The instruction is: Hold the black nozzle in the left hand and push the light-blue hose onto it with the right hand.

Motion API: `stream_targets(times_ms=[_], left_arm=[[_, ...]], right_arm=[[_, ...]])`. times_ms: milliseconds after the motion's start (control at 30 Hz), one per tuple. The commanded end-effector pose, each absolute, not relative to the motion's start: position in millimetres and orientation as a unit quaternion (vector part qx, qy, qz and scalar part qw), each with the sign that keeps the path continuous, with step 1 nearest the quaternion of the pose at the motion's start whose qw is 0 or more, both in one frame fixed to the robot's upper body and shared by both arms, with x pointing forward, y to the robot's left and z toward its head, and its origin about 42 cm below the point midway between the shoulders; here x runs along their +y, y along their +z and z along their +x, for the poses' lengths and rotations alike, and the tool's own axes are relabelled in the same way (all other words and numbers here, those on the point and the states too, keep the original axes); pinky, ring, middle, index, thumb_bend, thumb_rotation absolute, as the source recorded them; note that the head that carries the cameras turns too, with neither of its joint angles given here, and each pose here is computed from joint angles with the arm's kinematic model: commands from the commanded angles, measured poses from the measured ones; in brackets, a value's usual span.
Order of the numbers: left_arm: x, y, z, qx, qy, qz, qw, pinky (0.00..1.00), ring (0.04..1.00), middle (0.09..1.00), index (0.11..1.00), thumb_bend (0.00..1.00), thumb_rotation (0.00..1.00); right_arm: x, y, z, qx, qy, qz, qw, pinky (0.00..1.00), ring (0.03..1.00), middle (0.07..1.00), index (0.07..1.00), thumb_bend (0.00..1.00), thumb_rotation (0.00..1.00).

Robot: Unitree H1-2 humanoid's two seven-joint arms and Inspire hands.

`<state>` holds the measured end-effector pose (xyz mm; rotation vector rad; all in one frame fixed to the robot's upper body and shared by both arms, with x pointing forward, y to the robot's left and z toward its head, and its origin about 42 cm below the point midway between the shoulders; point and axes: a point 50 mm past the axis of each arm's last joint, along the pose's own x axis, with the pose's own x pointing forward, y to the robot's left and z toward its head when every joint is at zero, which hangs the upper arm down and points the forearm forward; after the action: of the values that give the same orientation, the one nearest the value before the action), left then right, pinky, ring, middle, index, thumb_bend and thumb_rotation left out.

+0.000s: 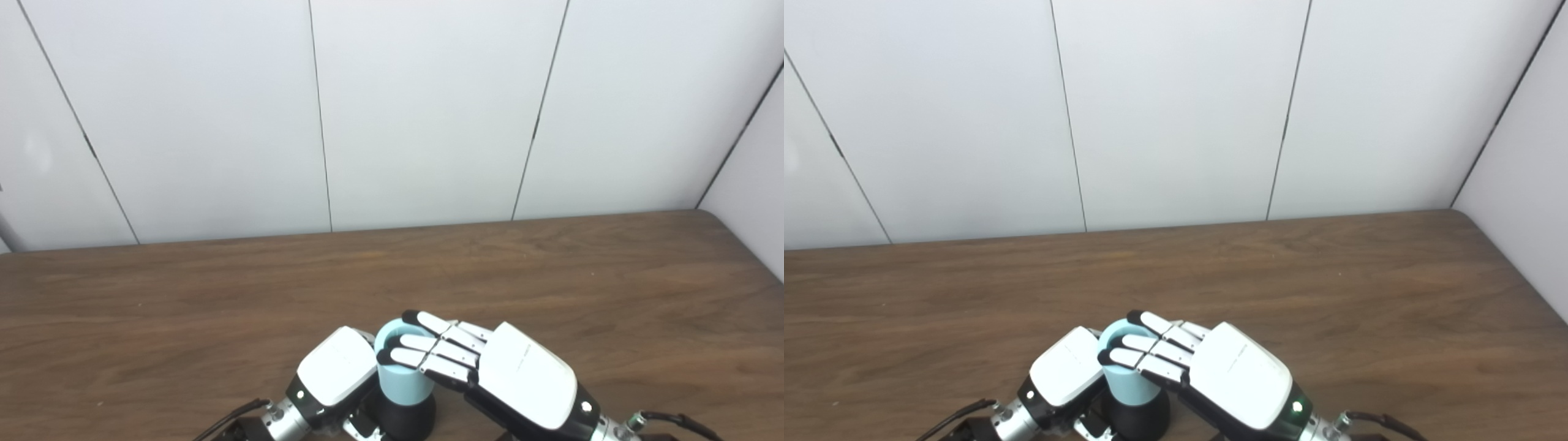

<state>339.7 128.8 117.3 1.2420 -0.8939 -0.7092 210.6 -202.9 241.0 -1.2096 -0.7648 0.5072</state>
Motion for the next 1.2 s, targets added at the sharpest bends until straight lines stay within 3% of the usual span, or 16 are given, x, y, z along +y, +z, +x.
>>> stream_targets(times_ms=[0,233,1167], left_arm=[[135,71,311,-0.333,-0.395,0.578,0.631,0.33,0.413,0.486,0.493,0.5,0.0],[135,72,311,-0.331,-0.395,0.578,0.632,0.33,0.412,0.492,0.49,0.5,0.0],[135,73,309,-0.331,-0.397,0.58,0.63,0.33,0.409,0.485,0.495,0.5,0.0]], right_arm=[[-206,217,204,-0.292,0.29,-0.571,0.71,0.76,0.893,0.856,0.795,0.89,0.79],[-205,213,202,-0.288,0.291,-0.568,0.714,0.76,0.89,0.854,0.796,0.89,0.83],[-205,206,198,-0.285,0.292,-0.562,0.719,0.74,0.868,0.843,0.783,0.9,0.81]])
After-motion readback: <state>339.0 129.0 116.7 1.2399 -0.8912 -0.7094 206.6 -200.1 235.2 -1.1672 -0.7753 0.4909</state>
